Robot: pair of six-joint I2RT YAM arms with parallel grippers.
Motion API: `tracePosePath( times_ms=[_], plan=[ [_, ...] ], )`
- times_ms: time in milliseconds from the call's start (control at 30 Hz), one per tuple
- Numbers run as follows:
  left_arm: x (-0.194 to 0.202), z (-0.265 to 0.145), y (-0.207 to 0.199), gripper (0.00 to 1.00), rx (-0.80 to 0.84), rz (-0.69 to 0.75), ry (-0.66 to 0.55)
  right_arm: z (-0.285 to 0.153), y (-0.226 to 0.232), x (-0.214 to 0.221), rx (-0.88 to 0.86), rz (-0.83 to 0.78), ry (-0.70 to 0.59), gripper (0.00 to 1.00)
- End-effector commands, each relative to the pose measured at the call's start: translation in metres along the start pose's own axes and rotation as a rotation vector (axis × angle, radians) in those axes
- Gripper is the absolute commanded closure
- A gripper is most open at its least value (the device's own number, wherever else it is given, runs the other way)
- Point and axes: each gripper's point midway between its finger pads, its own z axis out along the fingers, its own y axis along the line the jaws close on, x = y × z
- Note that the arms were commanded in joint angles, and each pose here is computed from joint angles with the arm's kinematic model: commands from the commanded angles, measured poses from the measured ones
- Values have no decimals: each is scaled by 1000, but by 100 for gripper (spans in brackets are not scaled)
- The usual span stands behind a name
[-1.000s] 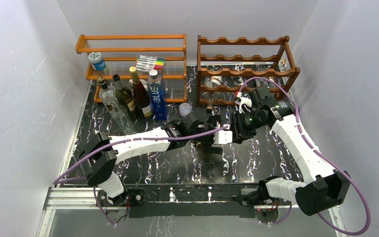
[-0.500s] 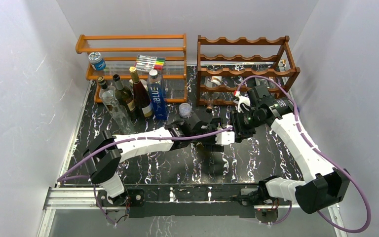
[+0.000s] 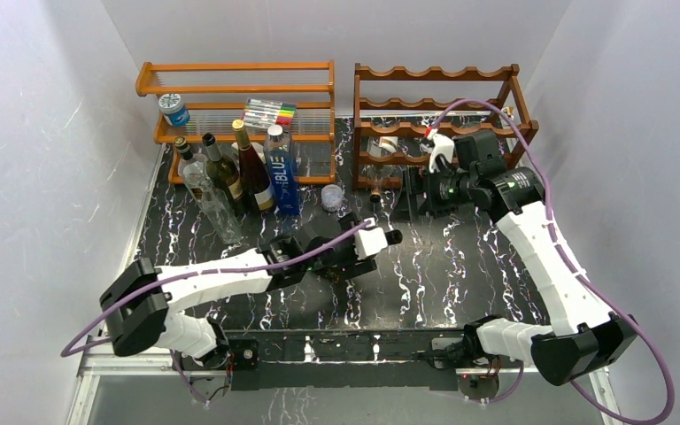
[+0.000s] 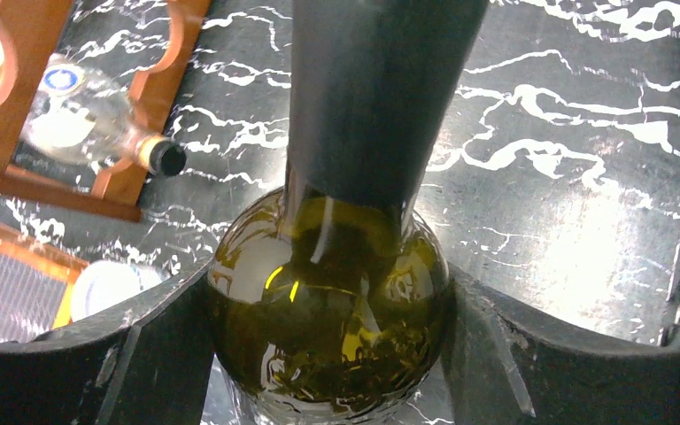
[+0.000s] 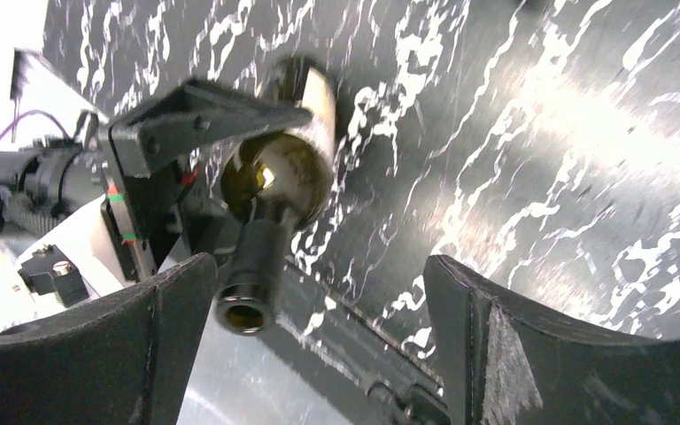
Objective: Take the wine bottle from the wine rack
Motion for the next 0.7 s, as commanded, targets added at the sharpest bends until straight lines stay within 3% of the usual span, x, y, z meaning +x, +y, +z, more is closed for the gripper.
tracePosePath(
  times_ms=[0,100,233,667],
  plan=[
    [-41,-36,39,83,-186,-143,-163,-34,14,-67,45,-87,-302,2],
    [-37,-58,57,83,-275,-223,-182,-48,19,-84,48,-94,-425,2],
    [-27,-90,85,83,-403,-327,-212,-51,30,-94,-3,-84,-481,2],
    [33,-175,176,81,-838,-568,-227,-42,20,-85,14,-69,-469,2]
  ],
)
